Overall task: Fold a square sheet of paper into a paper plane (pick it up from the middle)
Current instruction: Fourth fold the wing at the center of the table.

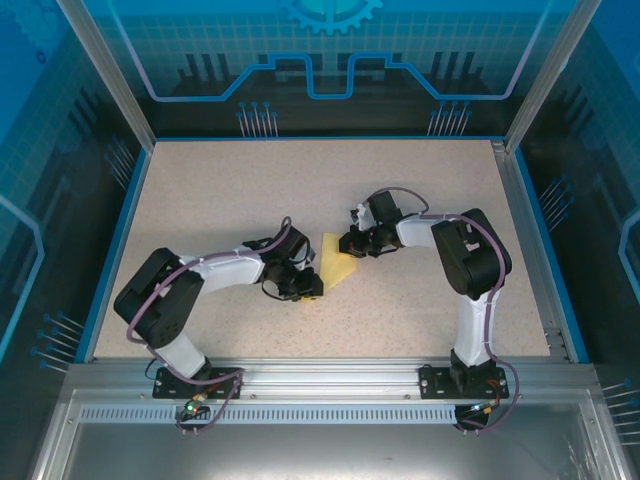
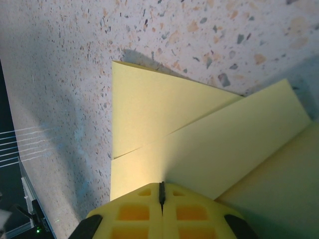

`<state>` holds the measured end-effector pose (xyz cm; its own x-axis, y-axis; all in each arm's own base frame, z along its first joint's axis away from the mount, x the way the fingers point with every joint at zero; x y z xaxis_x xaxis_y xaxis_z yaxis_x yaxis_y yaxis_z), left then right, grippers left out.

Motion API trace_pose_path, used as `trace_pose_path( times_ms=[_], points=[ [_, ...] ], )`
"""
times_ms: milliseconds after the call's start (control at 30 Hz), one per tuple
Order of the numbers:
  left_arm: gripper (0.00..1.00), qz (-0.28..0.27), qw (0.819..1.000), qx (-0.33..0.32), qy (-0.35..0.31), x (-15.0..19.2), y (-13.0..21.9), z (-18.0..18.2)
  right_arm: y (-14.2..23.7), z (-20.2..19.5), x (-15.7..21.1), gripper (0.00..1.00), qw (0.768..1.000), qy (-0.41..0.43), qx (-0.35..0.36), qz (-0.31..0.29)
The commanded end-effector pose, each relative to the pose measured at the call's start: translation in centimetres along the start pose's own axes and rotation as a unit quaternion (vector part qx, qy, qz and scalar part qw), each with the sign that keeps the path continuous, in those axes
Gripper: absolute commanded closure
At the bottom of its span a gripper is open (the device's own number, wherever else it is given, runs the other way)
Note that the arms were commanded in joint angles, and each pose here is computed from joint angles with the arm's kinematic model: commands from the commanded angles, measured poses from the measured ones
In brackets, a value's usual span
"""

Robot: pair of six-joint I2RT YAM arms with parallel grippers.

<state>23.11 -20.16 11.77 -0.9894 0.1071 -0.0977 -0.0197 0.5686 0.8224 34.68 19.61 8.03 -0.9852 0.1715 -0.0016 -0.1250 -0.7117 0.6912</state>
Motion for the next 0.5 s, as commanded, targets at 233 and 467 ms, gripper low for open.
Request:
trace_pose_path(
  times_ms=[233,467],
  points=[
    [0.72,-0.065,0.997,0.031,-0.008,-5.4,1.1,-2.3,-1.1,-1.9,1.3,0.95,0.997,-0.033,0.074,0.017],
    [0.86,-0.028,0.999,-0.004,0.017,-6.1,-2.4,-0.6,-0.4,-0.7,1.1,0.94,0.998,-0.026,0.054,0.017]
  ],
)
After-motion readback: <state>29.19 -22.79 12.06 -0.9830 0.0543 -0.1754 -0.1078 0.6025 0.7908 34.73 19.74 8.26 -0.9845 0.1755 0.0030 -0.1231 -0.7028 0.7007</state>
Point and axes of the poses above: each hand's point on the last joint's axis, 136 mm out from that joint toward the fingers, its own y axis back along the fingers, its own z axis along the line the jaws close on, x = y × z, the point moved 10 cm from there along y, back along the fingers, and after that the axes turned 11 degrees about -y, right-handed, at the moved point
